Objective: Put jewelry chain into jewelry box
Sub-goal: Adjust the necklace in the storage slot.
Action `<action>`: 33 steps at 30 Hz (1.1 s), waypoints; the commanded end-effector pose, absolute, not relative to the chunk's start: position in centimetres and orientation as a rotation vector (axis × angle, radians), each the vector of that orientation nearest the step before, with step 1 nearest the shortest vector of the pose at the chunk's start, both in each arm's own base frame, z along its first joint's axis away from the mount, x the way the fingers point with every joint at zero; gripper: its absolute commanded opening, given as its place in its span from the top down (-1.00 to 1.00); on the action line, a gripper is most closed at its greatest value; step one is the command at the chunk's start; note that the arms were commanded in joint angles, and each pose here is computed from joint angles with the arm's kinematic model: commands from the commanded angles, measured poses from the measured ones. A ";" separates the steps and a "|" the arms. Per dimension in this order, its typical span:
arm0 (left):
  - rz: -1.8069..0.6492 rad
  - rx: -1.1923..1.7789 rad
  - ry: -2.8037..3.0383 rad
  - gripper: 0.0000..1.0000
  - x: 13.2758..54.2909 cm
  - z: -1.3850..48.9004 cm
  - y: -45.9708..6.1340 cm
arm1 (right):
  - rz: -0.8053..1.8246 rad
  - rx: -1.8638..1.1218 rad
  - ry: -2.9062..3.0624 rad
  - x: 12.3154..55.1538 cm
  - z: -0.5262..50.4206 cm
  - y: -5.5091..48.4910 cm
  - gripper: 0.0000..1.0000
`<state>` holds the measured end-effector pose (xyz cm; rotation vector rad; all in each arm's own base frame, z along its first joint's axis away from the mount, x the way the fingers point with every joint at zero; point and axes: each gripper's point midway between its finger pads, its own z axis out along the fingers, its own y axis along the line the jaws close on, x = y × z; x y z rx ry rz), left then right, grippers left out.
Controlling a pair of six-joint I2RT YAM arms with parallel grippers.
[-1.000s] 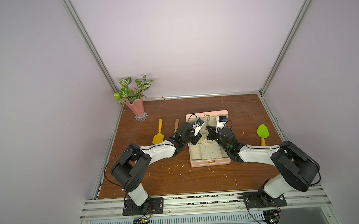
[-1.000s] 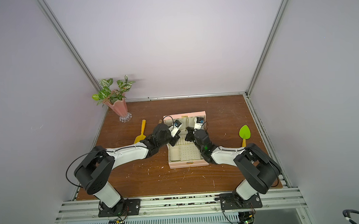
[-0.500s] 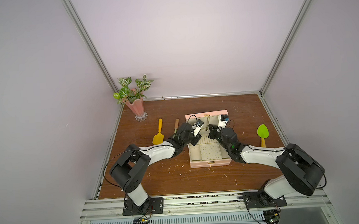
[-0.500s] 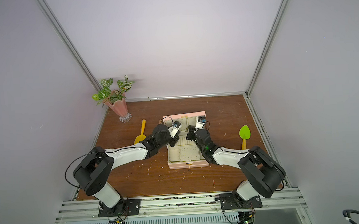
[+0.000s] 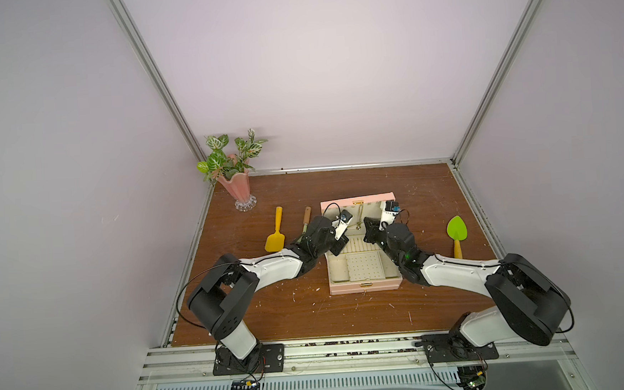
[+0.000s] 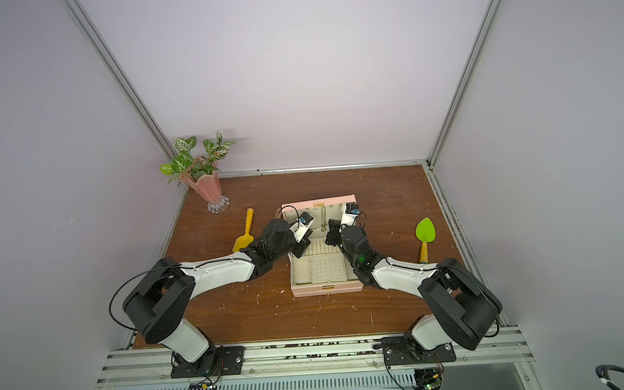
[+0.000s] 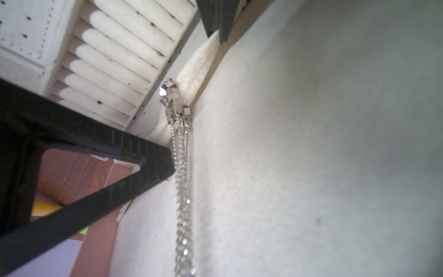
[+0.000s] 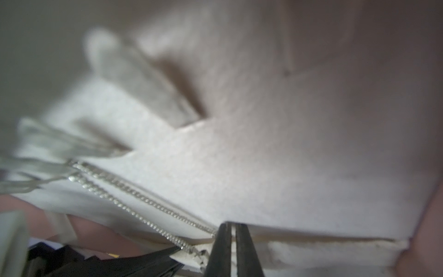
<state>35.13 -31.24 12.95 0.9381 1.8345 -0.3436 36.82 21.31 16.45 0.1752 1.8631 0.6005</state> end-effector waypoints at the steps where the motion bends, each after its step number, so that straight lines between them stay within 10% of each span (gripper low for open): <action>1: -0.535 0.957 1.608 0.97 33.4 19.2 -34.4 | 0.578 0.232 1.773 37.8 19.2 19.5 0.77; 33: -0.582 0.910 1.602 0.18 31.8 21.3 -33.2 | 0.678 0.121 1.767 35.1 21.1 19.6 0.47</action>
